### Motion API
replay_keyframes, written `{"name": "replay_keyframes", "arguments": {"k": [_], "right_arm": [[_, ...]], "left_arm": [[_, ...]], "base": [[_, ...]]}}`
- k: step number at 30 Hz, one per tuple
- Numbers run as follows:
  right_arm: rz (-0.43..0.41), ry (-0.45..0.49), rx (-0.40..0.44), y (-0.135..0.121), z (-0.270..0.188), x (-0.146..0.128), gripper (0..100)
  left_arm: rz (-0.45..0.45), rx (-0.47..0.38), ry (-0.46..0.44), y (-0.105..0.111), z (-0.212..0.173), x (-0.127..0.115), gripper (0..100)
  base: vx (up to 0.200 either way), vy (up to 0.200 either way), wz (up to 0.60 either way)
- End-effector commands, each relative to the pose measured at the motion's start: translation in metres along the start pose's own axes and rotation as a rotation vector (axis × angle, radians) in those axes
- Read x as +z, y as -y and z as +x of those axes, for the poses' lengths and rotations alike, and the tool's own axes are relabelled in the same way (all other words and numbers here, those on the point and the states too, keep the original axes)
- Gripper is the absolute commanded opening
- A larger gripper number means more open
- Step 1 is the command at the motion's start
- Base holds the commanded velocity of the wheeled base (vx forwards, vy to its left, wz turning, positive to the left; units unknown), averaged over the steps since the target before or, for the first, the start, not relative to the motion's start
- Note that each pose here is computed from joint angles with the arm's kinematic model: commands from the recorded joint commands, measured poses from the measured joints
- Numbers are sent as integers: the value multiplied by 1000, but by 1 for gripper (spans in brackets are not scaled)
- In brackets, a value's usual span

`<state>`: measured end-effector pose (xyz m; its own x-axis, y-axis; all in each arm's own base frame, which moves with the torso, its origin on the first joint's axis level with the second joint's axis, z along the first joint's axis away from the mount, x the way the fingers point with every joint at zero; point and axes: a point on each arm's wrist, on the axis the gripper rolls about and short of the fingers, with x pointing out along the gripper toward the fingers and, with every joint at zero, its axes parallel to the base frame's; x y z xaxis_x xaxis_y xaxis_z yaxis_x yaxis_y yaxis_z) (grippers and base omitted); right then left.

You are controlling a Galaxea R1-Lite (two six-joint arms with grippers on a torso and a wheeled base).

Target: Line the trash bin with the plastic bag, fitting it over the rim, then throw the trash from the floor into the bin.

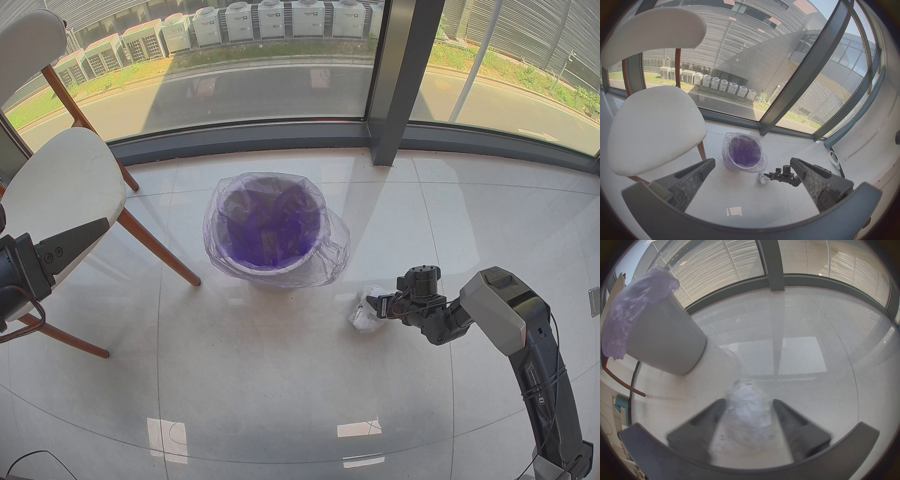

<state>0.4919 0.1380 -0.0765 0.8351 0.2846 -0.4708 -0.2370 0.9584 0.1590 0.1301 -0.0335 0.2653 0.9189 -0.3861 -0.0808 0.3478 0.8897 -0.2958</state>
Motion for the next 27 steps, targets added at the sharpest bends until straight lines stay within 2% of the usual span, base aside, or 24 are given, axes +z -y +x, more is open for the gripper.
{"name": "replay_keyframes", "arguments": {"k": [1,5,8,12,16,19,20,22,23,27], "right_arm": [[-1,-21,-3,2,8,-10,0],[-4,-33,4,-1,8,-14,0],[-1,-27,5,-2,4,-9,0],[8,21,11,-7,-24,29,0],[29,60,23,-15,-84,73,0],[69,80,39,-23,-122,92,0],[117,100,62,-32,-159,109,0],[139,99,81,-42,-178,113,0],[169,80,120,-61,-212,115,0],[182,48,196,-88,-276,107,0]], "left_arm": [[-2,7,-2,-1,3,2,100],[-2,13,3,-1,3,2,100],[-4,64,27,-9,2,7,100],[-8,74,41,-10,0,9,100],[-14,75,48,-10,-1,11,100],[-23,69,52,-10,-2,12,100],[-20,53,58,-9,-1,14,100],[-16,41,68,-8,-1,17,100],[-8,22,90,-6,-1,22,100],[3,7,109,-4,3,32,100]], "base": [[0,0,0],[0,0,0],[0,0,0],[0,0,0],[0,0,0],[0,0,0],[0,0,0],[0,0,0],[0,0,0],[0,0,0]]}}
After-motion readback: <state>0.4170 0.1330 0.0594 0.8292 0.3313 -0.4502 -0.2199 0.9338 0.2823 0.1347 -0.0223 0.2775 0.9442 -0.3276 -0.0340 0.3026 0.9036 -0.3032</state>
